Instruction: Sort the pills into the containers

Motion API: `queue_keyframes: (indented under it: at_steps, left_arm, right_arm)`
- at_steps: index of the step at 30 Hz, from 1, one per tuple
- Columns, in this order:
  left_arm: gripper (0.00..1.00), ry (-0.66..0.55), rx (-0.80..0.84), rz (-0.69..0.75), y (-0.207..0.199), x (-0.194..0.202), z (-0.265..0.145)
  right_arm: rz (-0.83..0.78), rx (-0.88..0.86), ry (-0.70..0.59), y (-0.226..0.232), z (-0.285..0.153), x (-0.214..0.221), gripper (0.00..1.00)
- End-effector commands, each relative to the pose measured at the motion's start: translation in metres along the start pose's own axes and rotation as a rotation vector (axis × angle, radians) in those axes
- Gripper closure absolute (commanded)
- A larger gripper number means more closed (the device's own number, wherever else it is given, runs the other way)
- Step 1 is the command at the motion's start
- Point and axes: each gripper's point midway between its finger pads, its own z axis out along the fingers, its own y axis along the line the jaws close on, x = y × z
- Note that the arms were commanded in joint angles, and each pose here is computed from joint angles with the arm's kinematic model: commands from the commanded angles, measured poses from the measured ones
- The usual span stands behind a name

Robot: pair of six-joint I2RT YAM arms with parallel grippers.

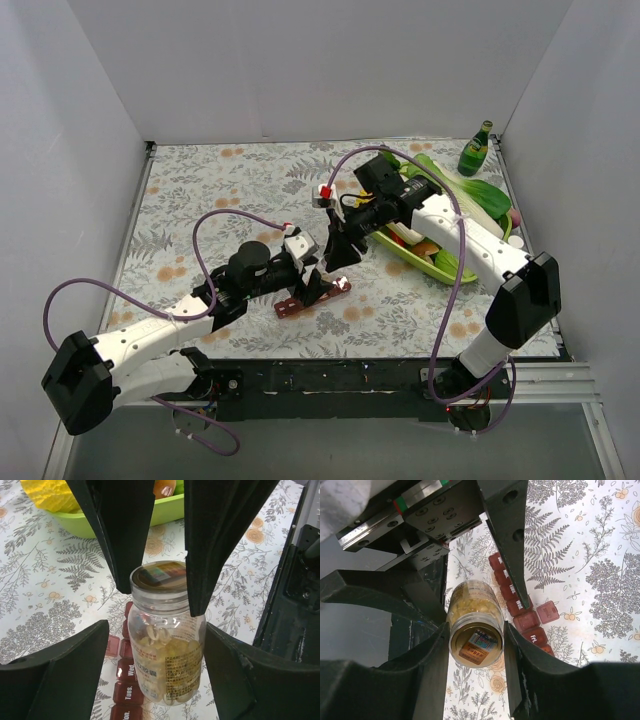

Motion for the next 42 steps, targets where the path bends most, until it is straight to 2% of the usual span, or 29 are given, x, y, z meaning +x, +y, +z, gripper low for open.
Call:
queue_keyframes:
  at_steps: [1,3,6,7,8,12,17,22,26,29,30,31,33,40,42]
  left_arm:
    - [0.32,0.0,0.04,-0.024,-0.008,0.004,0.0]
    - [0.39,0.006,0.048,-0.029,-0.009,0.005,0.0]
    - [0.81,0.021,0.069,-0.038,-0.013,0.007,0.0]
    - [0.93,0.034,0.074,-0.046,-0.014,0.009,-0.001]
    - [1.0,0.038,0.077,-0.051,-0.015,0.01,-0.001]
    - [1.0,0.033,0.151,-0.072,-0.031,0.008,-0.009]
    - [1.0,0.0,0.289,-0.066,-0.057,0.0,-0.025]
    - [1.0,0.044,0.356,-0.077,-0.068,0.005,-0.03]
    - [1.0,0.061,0.334,-0.083,-0.064,0.012,-0.027]
    - [1.0,0.058,0.308,-0.084,-0.06,0.013,-0.024]
    - [1.0,0.056,0.3,-0.084,-0.059,0.013,-0.024]
    - [1.0,0.049,0.281,-0.083,-0.055,0.013,-0.023]
    - [1.0,0.033,0.263,-0.077,-0.053,0.011,-0.023]
    - [1.0,-0.015,0.198,-0.077,-0.043,0.002,-0.023]
    - [1.0,-0.025,0.182,-0.078,-0.04,0.0,-0.023]
  right_arm:
    - [-0.033,-0.041,-0.072,0.018,-0.007,-0.017,0.89]
    - [-0.03,-0.044,-0.078,0.019,-0.006,-0.016,0.9]
    - [-0.028,-0.045,-0.086,0.019,-0.008,-0.017,0.9]
    - [-0.029,-0.048,-0.086,0.021,-0.008,-0.016,0.9]
    - [-0.028,-0.05,-0.088,0.021,-0.009,-0.016,0.9]
    - [-0.077,-0.085,-0.093,0.032,-0.011,-0.012,0.89]
    - [-0.237,-0.205,-0.1,0.055,-0.013,0.002,0.89]
    - [-0.359,-0.18,-0.095,0.056,-0.012,0.003,0.88]
    - [-0.268,-0.122,-0.093,0.044,-0.011,-0.008,0.84]
    - [-0.207,-0.104,-0.091,0.041,-0.011,-0.013,0.63]
    - [-0.213,-0.094,-0.101,0.04,-0.012,-0.017,0.41]
    - [-0.208,-0.084,-0.102,0.04,-0.013,-0.018,0.31]
    - [-0.198,-0.033,-0.113,0.035,-0.019,-0.023,0.18]
    - [-0.061,0.053,-0.14,0.024,-0.026,-0.021,0.11]
    - [-0.003,0.049,-0.125,0.023,-0.019,-0.006,0.1]
